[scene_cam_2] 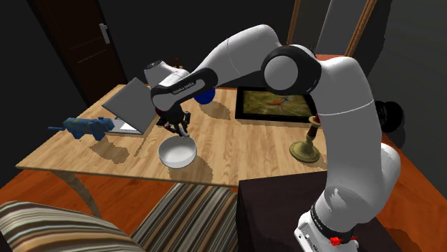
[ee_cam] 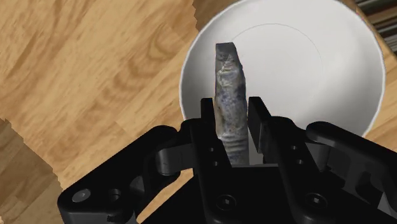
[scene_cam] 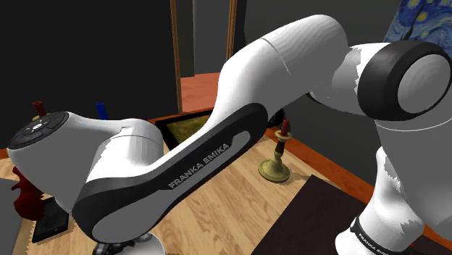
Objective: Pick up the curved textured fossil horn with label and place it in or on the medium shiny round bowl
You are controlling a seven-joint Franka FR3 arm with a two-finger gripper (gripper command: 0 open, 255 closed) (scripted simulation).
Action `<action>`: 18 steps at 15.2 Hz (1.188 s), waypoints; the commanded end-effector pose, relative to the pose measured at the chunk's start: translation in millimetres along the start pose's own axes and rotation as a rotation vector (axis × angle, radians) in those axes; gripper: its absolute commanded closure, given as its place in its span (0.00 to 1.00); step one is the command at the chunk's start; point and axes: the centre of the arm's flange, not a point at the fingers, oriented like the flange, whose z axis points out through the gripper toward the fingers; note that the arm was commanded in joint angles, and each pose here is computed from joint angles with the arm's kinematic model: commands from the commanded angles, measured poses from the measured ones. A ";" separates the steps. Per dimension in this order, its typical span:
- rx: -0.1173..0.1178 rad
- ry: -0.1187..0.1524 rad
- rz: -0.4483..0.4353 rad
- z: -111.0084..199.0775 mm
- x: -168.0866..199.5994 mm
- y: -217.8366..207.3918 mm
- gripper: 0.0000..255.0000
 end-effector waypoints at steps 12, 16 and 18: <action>0.000 0.000 0.001 44.3 9.4 -46.7 1.00; 0.000 0.000 0.001 63.9 10.6 -49.8 1.00; 0.000 0.000 0.001 63.9 10.7 -49.8 1.00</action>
